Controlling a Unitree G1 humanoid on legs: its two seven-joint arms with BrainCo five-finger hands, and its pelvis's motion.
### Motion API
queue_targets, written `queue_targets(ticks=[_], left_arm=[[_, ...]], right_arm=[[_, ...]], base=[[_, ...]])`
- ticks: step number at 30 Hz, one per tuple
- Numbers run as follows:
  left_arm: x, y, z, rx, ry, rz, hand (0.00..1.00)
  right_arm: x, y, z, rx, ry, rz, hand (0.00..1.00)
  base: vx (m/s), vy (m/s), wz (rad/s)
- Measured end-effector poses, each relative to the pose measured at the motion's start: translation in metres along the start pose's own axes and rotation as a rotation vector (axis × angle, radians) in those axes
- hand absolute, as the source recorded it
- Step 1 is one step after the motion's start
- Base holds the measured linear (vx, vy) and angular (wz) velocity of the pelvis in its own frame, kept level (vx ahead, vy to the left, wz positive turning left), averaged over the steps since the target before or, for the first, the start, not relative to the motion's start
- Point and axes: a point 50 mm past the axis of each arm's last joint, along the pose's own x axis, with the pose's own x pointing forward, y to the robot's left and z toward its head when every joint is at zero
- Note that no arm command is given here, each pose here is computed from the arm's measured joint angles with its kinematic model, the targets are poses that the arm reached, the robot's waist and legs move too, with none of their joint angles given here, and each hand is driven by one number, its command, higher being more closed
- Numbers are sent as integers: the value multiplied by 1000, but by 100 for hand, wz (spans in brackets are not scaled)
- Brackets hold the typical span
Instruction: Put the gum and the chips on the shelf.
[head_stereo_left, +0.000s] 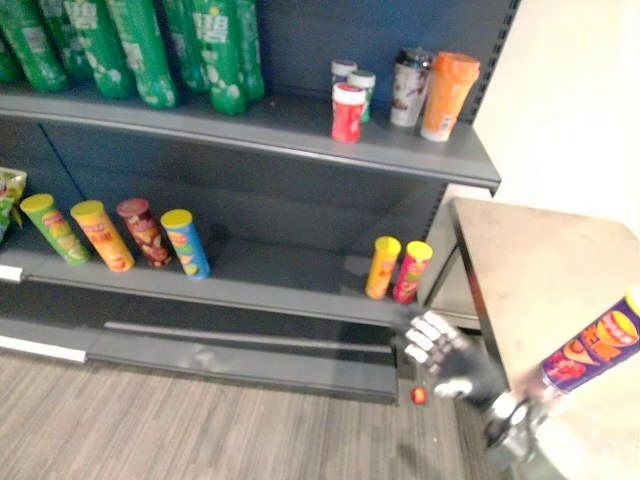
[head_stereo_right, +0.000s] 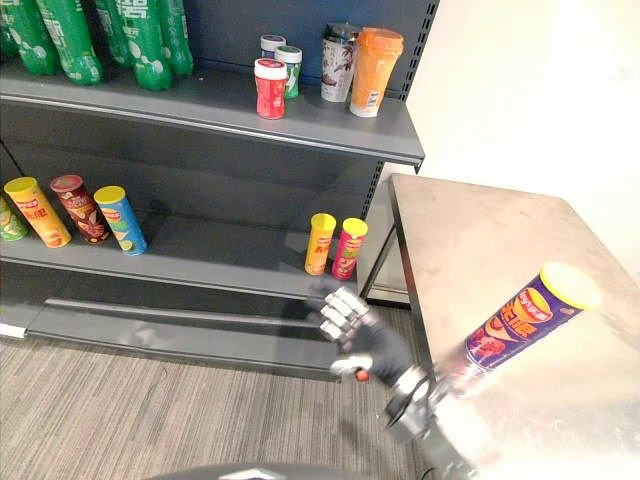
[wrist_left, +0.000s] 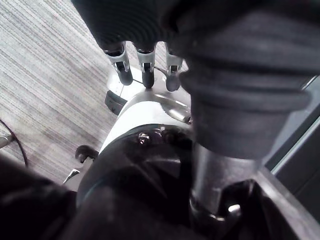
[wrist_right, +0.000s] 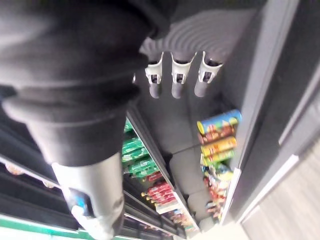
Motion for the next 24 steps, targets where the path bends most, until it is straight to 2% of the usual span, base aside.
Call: queue_targets(ticks=[2, 4, 8, 14, 18, 22, 24], left_arm=[[0, 0, 0, 8, 3, 0, 0], [0, 0, -1, 12, 6, 0, 0], [1, -3, 1, 37, 4, -7, 0], [2, -7, 13, 149, -26, -23, 0], [3, -10, 17, 209, -29, -36, 0], [5, -13, 14, 238, 1, -34, 0], [4, -5, 17, 253, 3, -19, 0]], right_arm=[[6, 5, -24, 118, 27, -17, 0], [8, 3, -35, 157, 43, -50, 0], [5, -7, -42, 141, 34, -171, 0], [-19, -20, -51, 188, -5, -387, 0], [-42, -33, -41, 144, -38, -510, 0], [-56, -40, -29, 44, -28, -546, 0], [-69, -34, -34, 69, -35, -600, 0]], base=[[0, 0, 0], [0, 0, 0], [15, 25, -8], [27, 11, -15], [-46, 60, -111], [-64, 45, -170], [2, 21, -89]])
